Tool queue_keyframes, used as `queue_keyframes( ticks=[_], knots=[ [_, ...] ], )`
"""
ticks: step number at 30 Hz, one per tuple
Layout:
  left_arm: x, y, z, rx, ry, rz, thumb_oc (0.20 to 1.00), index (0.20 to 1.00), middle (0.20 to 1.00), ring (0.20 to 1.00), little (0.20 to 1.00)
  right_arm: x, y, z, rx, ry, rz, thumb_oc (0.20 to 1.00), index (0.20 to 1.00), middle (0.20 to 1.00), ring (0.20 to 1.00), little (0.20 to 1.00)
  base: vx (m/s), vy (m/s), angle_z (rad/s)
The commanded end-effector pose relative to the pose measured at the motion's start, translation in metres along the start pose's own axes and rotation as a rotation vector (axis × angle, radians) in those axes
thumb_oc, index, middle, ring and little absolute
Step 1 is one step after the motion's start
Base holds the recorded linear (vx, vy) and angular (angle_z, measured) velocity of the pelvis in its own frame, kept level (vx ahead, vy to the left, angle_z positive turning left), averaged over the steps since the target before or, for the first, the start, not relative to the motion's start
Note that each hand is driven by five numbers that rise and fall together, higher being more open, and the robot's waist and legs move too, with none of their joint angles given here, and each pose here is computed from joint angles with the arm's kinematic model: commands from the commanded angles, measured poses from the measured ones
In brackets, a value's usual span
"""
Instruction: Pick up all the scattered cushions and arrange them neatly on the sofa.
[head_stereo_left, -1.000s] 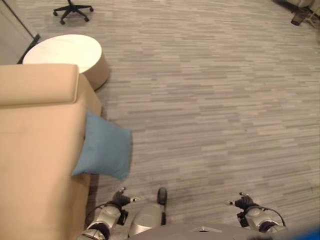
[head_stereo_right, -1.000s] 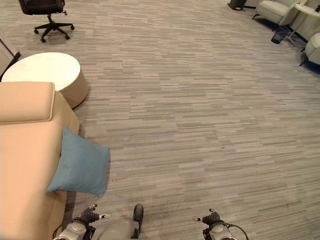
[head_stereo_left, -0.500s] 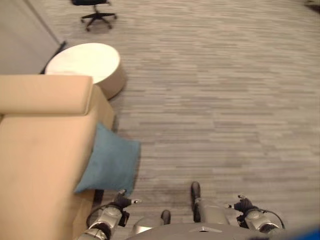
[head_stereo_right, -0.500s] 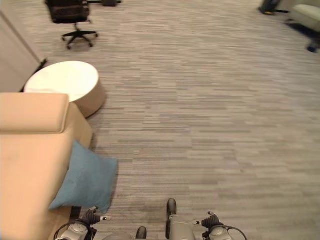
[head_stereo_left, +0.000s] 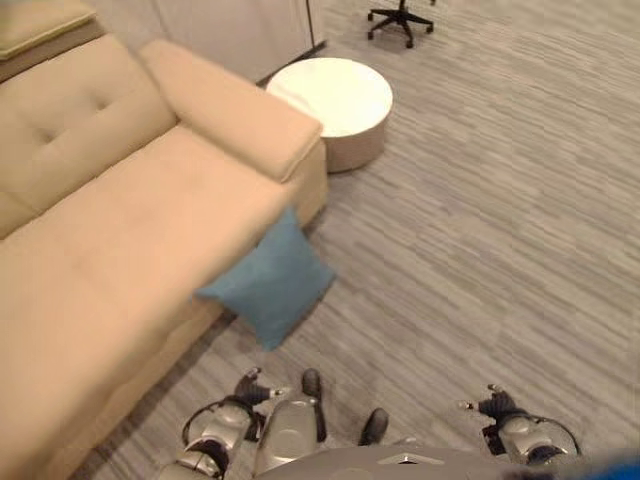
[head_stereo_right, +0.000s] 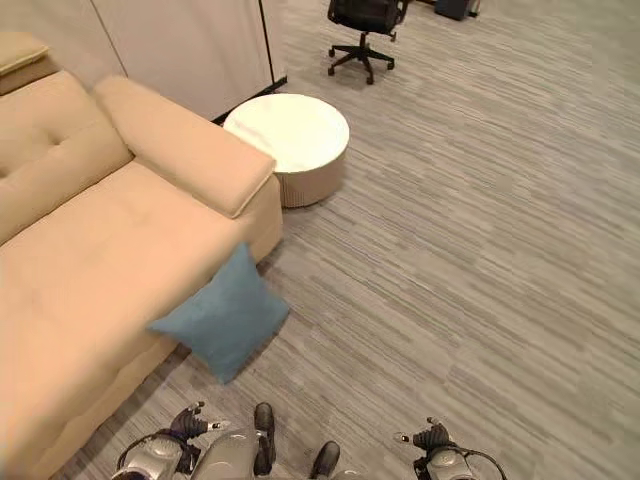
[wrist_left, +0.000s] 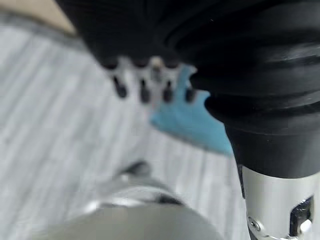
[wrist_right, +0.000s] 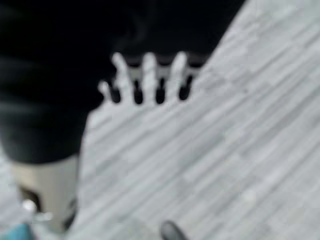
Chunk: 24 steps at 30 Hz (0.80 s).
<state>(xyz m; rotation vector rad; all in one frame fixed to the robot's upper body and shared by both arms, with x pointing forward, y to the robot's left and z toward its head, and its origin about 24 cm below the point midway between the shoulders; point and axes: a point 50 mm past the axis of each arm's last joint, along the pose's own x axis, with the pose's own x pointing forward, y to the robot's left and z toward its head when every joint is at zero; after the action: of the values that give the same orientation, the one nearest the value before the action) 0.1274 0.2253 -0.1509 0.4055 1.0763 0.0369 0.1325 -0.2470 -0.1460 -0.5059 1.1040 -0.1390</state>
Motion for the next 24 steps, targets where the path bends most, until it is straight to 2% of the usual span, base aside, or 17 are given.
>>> queue_keyframes(
  ticks=[1,10,19,24],
  knots=[
    [0.002,0.006,0.010,-0.025,-0.029,0.023,1.000,1.000,1.000,1.000,1.000,0.001,-0.007,0.002,0.007,-0.024,-0.012,1.000,1.000,1.000,1.000,1.000,0.22,0.068,0.17],
    [0.001,0.015,0.000,-0.025,-0.006,0.036,1.000,1.000,1.000,1.000,1.000,0.002,-0.005,0.024,-0.031,-0.109,0.016,1.000,1.000,1.000,1.000,1.000,0.18,0.049,0.71],
    [0.001,0.009,-0.005,0.011,0.010,0.031,1.000,1.000,1.000,1.000,1.000,0.002,-0.008,0.014,-0.050,-0.074,0.013,1.000,1.000,1.000,1.000,1.000,0.18,-0.183,1.23],
    [0.003,0.005,0.009,0.017,-0.032,0.020,1.000,1.000,1.000,1.000,1.000,0.003,-0.017,0.018,-0.034,-0.093,-0.017,1.000,1.000,1.000,1.000,1.000,0.07,-0.190,0.81]
  ],
)
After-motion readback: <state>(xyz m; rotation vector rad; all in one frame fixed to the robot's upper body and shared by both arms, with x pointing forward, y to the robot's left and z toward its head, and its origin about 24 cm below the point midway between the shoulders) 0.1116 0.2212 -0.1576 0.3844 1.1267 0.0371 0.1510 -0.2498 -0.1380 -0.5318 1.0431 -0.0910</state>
